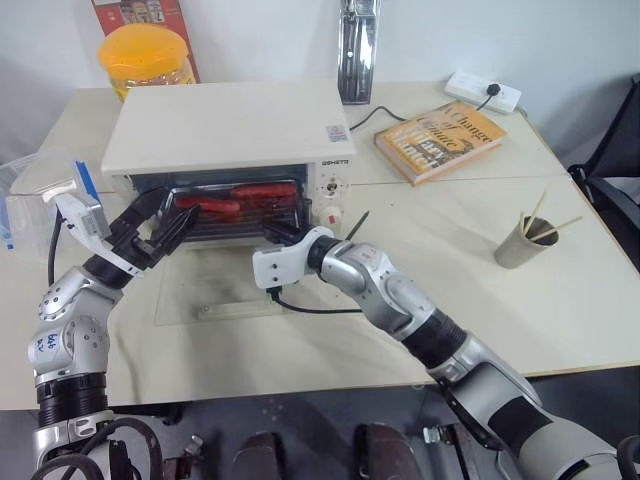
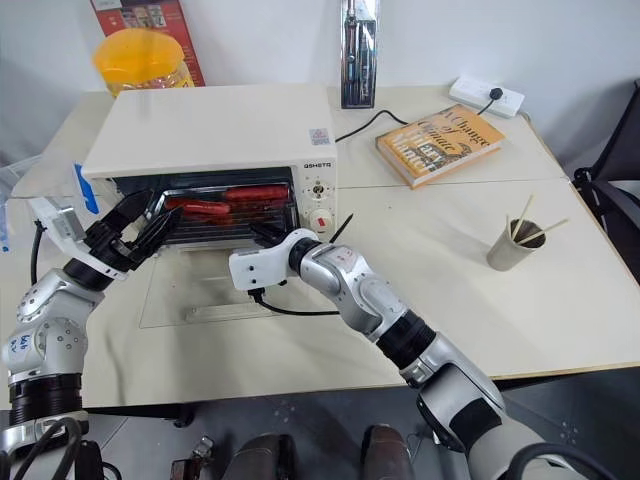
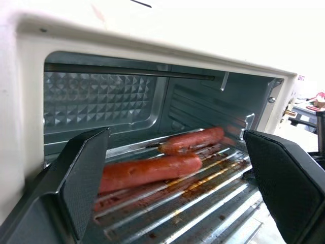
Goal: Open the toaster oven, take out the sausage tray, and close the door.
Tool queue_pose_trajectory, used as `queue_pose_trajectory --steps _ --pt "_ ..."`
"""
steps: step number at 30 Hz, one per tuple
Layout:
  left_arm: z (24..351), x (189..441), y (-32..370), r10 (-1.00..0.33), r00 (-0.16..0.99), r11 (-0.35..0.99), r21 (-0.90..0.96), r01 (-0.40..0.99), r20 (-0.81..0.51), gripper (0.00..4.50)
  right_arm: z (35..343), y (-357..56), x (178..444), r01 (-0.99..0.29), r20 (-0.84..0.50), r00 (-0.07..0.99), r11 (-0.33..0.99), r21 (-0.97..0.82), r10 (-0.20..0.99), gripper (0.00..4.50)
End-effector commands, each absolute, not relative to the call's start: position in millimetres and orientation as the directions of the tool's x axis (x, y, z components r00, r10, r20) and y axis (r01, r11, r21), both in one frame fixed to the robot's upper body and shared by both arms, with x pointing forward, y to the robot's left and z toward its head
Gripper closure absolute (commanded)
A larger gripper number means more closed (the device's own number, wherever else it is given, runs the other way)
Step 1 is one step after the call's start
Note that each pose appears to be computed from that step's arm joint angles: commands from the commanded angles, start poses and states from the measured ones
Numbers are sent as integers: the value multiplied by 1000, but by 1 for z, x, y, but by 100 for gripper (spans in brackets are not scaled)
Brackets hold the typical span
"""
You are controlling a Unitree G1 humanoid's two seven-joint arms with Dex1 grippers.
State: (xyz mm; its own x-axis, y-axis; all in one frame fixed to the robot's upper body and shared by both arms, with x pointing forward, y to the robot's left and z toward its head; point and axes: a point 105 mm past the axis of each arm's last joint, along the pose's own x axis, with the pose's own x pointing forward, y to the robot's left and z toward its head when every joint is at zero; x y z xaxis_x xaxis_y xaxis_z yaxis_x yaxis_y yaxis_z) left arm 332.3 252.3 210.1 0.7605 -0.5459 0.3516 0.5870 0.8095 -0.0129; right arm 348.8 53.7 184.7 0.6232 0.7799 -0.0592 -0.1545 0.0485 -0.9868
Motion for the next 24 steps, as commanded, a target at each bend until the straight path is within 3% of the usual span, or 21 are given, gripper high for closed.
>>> queue_pose_trajectory --steps 1,7,15,20,24 --pt "222 334 275 -489 791 853 13 521 367 0 195 46 337 -114 -10 600 73 -991 800 447" --pt "224 335 275 -509 782 840 12 542 359 0 193 34 326 -73 17 592 75 -995 806 447" --pt "221 314 288 -541 793 817 -50 575 280 0 181 23 308 -73 -2 561 47 -996 828 447" --pt "210 293 293 -576 807 783 -198 590 127 0 183 15 306 -17 33 555 51 -999 831 447" --pt "210 278 296 -543 831 748 -378 545 124 0 191 10 306 63 96 548 74 -995 831 447"
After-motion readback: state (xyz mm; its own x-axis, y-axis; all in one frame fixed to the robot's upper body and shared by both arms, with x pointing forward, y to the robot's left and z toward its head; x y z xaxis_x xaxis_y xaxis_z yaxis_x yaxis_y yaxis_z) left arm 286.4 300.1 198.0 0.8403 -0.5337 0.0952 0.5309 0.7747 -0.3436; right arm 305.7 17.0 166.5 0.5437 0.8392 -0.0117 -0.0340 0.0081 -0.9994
